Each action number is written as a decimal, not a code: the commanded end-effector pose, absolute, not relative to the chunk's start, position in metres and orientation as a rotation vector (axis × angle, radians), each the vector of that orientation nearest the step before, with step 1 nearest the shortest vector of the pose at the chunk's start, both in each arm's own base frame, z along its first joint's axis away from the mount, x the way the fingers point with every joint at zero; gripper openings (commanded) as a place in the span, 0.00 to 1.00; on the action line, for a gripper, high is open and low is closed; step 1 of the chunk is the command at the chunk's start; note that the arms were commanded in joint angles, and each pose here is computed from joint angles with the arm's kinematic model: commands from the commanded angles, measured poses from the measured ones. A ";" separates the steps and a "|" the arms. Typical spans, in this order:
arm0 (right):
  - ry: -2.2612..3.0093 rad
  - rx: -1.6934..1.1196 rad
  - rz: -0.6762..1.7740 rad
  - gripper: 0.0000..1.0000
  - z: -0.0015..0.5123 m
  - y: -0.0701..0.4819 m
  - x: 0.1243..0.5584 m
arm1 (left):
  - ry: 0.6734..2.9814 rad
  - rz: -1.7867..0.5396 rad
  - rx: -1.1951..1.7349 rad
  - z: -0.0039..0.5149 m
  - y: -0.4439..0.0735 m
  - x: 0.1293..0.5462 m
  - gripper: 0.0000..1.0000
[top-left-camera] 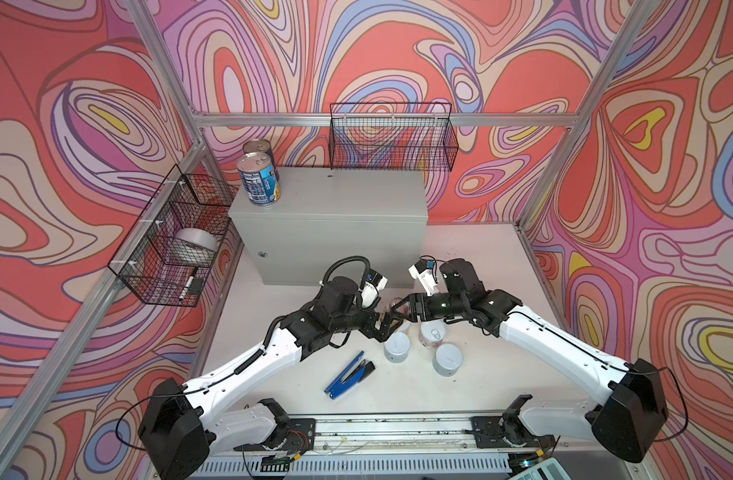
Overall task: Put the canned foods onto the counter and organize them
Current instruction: 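Bring the can toward the left gripper while the left gripper reaches to it, then close the left gripper on the can while the right gripper opens, then carry the orange-labelled can with the left gripper up onto the cabinet top, then lower the orange-labelled can beside the blue cans and open the left gripper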
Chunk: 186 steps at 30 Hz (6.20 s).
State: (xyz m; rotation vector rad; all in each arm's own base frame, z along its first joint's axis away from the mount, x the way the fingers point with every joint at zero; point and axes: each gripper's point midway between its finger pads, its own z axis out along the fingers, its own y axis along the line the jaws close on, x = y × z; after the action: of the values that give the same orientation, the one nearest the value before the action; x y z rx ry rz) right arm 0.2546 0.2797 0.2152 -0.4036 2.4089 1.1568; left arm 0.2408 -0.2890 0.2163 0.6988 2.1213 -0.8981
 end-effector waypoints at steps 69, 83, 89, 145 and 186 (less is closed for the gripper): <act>2.360 -0.464 1.429 0.58 0.233 0.294 0.270 | 1.915 -0.869 0.974 0.198 -0.327 0.258 0.52; 2.323 -0.489 1.348 0.80 0.241 0.284 0.267 | 1.949 -0.844 0.842 0.214 -0.320 0.269 0.45; 2.276 -0.487 1.295 0.87 0.245 0.274 0.261 | 1.952 -0.832 0.739 0.228 -0.309 0.272 0.44; 2.012 -0.470 1.051 0.89 0.254 0.227 0.239 | 1.522 0.026 0.024 0.527 -0.094 0.484 0.42; 2.159 -0.423 0.938 0.89 0.205 0.220 0.252 | 1.594 0.159 0.062 0.436 -0.075 0.600 0.43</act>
State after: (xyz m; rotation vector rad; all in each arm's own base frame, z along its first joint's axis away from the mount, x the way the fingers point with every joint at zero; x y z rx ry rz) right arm 0.2489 0.2216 0.2089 -0.4164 2.1610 0.9612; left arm 0.5935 -0.0879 0.4132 0.0949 1.6840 0.1276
